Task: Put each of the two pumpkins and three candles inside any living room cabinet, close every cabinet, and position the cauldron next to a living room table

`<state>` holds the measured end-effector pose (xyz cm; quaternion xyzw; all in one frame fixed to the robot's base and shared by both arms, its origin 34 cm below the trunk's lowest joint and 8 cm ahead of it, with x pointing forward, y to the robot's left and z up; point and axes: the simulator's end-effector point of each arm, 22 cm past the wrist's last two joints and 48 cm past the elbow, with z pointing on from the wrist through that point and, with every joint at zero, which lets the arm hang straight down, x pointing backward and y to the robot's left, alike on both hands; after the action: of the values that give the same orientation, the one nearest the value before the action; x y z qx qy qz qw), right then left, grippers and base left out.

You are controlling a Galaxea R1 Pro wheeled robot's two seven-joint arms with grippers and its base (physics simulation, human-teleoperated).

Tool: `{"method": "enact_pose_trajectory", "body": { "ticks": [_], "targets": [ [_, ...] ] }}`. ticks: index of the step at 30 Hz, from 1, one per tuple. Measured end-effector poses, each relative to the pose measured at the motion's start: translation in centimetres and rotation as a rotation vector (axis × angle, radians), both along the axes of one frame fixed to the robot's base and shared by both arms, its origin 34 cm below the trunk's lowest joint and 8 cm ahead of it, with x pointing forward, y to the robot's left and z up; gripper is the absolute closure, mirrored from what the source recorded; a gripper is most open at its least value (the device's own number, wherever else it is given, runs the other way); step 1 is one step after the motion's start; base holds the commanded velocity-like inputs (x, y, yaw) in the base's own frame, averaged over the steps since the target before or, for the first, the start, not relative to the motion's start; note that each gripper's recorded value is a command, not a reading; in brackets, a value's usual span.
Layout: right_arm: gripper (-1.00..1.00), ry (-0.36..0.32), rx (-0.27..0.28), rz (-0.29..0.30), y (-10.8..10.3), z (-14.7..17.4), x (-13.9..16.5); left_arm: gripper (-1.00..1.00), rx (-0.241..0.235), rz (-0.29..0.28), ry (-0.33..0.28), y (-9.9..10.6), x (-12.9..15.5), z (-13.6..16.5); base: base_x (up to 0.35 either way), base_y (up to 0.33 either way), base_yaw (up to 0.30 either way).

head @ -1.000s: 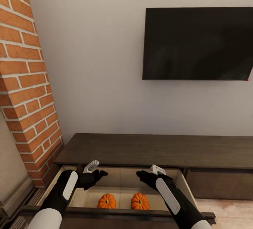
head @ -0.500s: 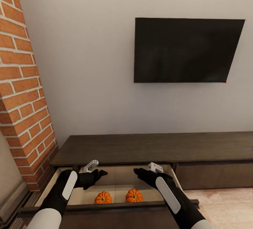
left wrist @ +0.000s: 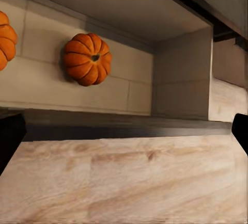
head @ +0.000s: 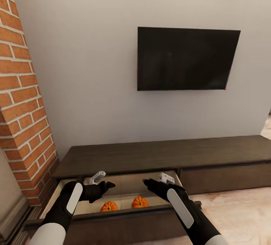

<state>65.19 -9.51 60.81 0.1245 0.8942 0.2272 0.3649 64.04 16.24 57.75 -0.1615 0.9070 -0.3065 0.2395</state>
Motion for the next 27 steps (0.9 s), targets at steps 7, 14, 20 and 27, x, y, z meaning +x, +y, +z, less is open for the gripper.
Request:
{"method": "enact_pose_trajectory", "body": {
  "ticks": [7, 14, 20, 27],
  "targets": [
    [-1.00, 0.000, 0.001, 0.000, 0.0, 1.5, 0.3, -1.00, -0.008, -0.007, 0.006, 0.0, 0.2, 1.9, -0.313, 0.144, -0.288],
    [-1.00, 0.000, 0.001, -0.001, 0.0, 2.9, 0.6, -1.00, -0.009, -0.006, 0.003, 0.0, 0.5, 3.5, -0.314, 0.151, -0.286],
    [-1.00, 0.001, 0.001, 0.000, 0.1, 4.1, 0.8, -1.00, -0.009, -0.006, 0.003, 0.0, 0.7, 4.7, -0.314, 0.154, -0.043],
    [-1.00, 0.001, 0.001, 0.000, 0.0, 5.6, 1.0, -1.00, -0.010, -0.006, 0.003, 0.0, 1.0, 6.1, -0.314, 0.154, -0.001]
  ]
}}
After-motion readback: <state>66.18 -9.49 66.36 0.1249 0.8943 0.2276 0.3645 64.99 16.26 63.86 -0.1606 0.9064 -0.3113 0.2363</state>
